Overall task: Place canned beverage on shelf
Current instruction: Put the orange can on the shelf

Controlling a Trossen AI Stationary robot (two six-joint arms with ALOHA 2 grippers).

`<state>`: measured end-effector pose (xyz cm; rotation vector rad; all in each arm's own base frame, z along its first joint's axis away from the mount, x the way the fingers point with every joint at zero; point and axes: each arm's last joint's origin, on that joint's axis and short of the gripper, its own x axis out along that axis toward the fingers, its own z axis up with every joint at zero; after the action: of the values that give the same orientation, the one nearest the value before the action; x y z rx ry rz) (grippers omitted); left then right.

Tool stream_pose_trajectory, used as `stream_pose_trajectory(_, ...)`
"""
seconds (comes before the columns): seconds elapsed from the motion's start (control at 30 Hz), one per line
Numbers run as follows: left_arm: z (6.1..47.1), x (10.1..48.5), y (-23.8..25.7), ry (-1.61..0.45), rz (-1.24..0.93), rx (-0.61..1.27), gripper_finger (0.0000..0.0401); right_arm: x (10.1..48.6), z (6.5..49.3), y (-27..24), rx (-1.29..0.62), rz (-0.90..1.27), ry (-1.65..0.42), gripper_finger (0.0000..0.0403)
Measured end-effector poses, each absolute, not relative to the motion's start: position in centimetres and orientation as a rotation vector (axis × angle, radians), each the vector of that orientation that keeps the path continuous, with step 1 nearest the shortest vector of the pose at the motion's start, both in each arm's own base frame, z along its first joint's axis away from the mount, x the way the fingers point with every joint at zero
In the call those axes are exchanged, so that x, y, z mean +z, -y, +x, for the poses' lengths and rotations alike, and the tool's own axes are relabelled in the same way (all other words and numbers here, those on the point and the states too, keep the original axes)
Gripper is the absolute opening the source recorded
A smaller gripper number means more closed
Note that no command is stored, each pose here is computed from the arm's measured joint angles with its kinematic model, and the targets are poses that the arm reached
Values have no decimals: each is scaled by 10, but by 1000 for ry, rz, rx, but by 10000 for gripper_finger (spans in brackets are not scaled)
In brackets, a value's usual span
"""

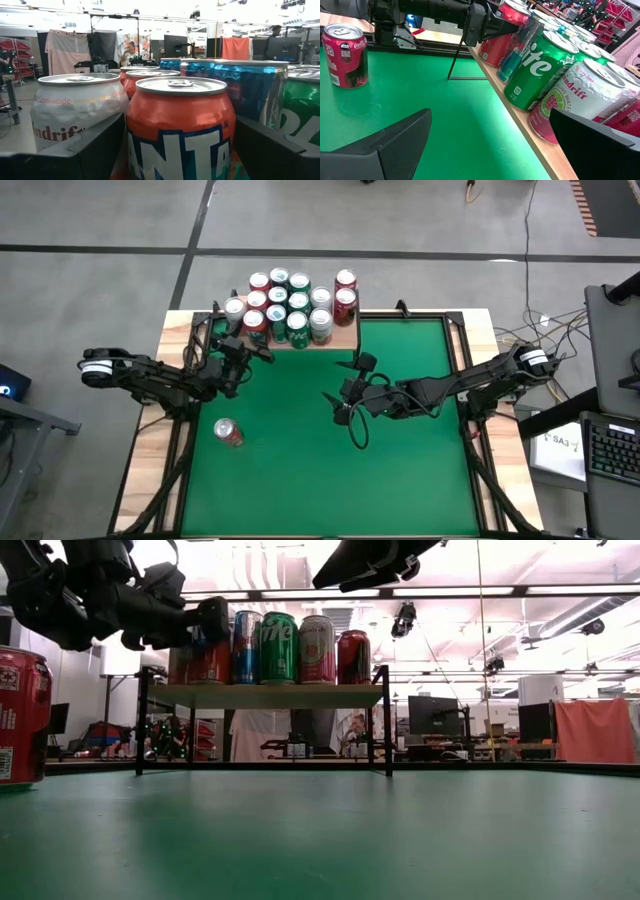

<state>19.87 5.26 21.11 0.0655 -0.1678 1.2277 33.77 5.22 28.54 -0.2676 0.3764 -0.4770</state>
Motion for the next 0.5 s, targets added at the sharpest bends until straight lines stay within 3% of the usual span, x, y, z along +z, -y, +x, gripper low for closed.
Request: stream_pose_trajectory(0.5,199,211,-53,167,61,1241,337,285,338,-52,-477,-268,-376,398)
